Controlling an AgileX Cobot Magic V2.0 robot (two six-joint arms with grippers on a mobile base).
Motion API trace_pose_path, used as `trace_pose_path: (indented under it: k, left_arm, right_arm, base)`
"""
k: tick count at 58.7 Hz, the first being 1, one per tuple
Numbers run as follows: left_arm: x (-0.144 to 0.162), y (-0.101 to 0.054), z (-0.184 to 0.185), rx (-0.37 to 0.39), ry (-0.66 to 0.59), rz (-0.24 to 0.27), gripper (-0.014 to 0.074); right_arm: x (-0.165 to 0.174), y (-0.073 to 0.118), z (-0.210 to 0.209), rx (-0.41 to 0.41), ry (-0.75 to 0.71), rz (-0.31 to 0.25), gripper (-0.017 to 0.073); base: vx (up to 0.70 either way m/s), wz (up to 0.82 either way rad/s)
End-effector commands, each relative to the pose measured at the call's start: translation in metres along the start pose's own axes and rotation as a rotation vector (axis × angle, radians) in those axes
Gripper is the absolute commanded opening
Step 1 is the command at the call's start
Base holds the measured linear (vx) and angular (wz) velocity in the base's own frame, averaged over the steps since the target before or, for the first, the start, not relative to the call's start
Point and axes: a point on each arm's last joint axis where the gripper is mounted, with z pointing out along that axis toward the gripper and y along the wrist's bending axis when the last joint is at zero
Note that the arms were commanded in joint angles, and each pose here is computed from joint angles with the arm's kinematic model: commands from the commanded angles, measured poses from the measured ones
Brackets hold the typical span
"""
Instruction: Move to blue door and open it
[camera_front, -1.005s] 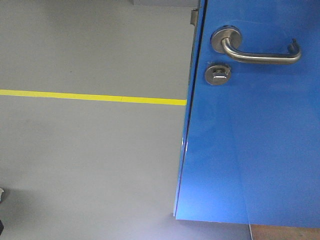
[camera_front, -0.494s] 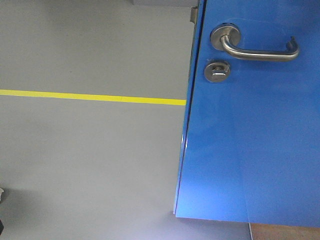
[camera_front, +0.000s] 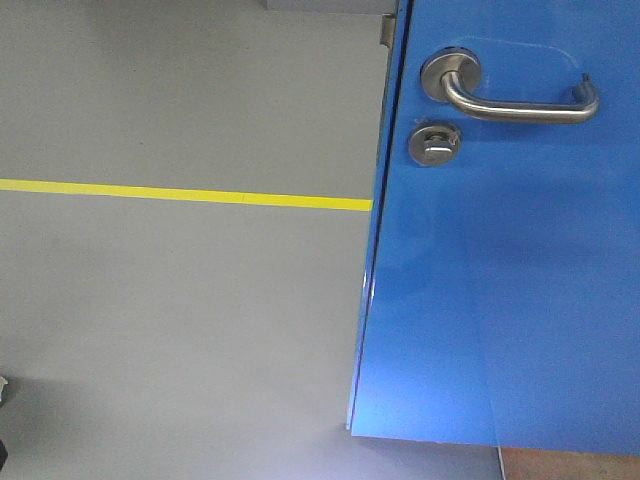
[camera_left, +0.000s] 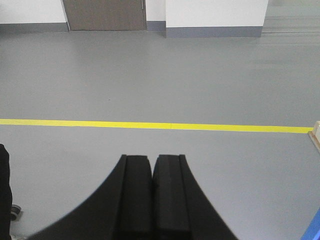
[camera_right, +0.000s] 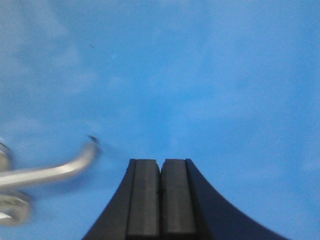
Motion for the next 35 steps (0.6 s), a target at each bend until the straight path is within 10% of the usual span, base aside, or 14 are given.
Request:
trace_pose_path:
  k: [1, 15, 35]
  left_arm:
    - [-0.015, 0.000, -0.004, 0.004, -0.118, -0.010, 0.0073]
    - [-0.015, 0.000, -0.004, 0.004, -0.118, -0.010, 0.0073]
    - [-0.015, 0.000, -0.004, 0.004, -0.118, -0.010, 0.0073]
  right_arm:
    - [0.012, -0.004, -0.017, 0.033, -0.147, -0.067, 0.0008]
    - [0.101, -0.011, -0.030, 0.007, -0.097, 0.105, 0.0008]
    - [0.133, -0.012, -0.026, -0.034, -0.138, -0.053, 0.0008]
  base:
    - [0.00, 0.00]
    - [0.00, 0.00]
    - [0.00, 0.00]
